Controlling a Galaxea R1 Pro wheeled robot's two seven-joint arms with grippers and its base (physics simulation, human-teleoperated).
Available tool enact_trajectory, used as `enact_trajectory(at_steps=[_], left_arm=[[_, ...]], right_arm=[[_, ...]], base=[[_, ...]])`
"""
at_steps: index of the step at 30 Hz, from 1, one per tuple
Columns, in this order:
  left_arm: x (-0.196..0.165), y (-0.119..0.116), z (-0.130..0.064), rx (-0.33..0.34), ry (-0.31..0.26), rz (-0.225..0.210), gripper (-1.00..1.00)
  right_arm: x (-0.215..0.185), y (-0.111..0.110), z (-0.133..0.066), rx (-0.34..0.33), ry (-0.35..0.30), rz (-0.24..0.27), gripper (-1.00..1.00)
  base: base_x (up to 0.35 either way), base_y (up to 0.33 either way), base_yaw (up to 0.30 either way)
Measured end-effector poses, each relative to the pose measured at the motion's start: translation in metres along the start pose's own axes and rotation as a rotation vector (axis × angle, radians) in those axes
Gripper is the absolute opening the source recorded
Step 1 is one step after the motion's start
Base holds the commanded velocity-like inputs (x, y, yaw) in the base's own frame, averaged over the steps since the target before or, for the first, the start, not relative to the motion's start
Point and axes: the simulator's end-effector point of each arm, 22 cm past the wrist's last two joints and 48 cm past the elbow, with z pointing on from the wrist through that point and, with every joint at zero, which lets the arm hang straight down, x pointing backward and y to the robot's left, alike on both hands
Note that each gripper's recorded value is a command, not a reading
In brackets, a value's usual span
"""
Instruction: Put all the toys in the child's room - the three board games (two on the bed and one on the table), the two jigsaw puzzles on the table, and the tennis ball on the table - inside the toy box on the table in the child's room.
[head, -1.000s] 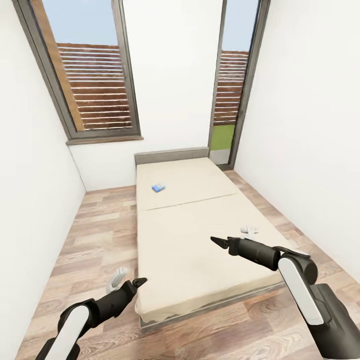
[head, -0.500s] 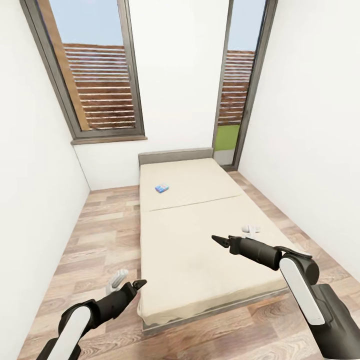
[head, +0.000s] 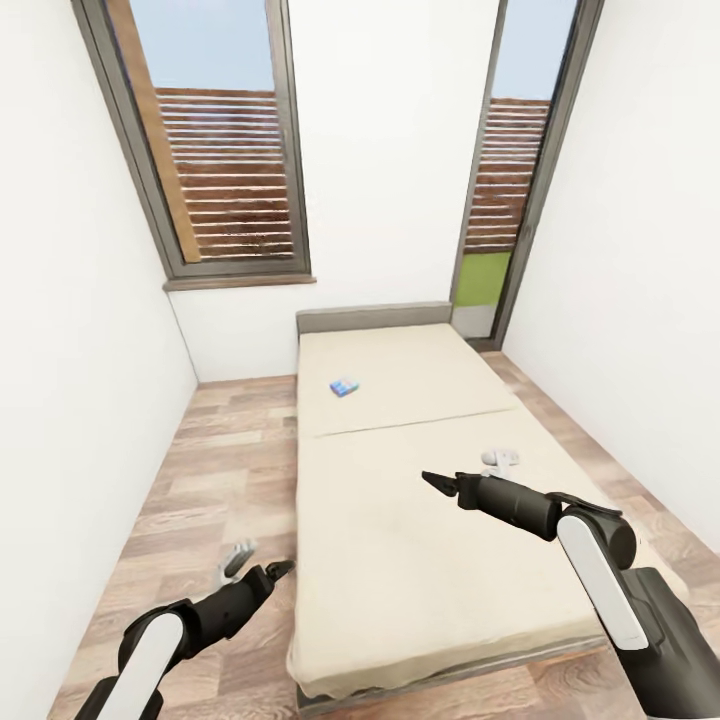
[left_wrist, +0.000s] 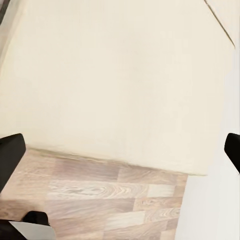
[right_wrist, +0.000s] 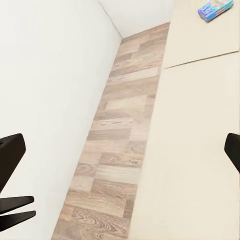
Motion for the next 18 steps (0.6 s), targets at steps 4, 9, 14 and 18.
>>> enact_trajectory(at_steps=[4, 9, 14, 18], left_arm=[[0.0, -0.0003, 0.0003, 0.0, 0.0, 0.0, 1.0], [0.0003, -0.0004, 0.0008, 0.0, 0.001, -0.001, 1.0], [0.0021, 0.002, 0.002, -0.005, 0.005, -0.004, 1.0], [0.0033, 0.0045, 0.0031, -0.01, 0.009, -0.008, 1.0]], right_arm=[[0.0001, -0.0001, 0.0002, 0.0, 0.001, 0.0, 1.0], [0.0001, -0.0004, 0.0002, 0.001, 0.001, 0.0, 1.0], [-0.0001, -0.0008, 0.0, 0.002, 0.001, 0.0, 1.0], [-0.0015, -0.0019, -0.0007, 0.003, -0.003, 0.001, 1.0]], base=[[0.156, 0.049, 0.265], [0.062, 0.02, 0.283], [0.026, 0.008, 0.27], [0.008, 0.003, 0.131]])
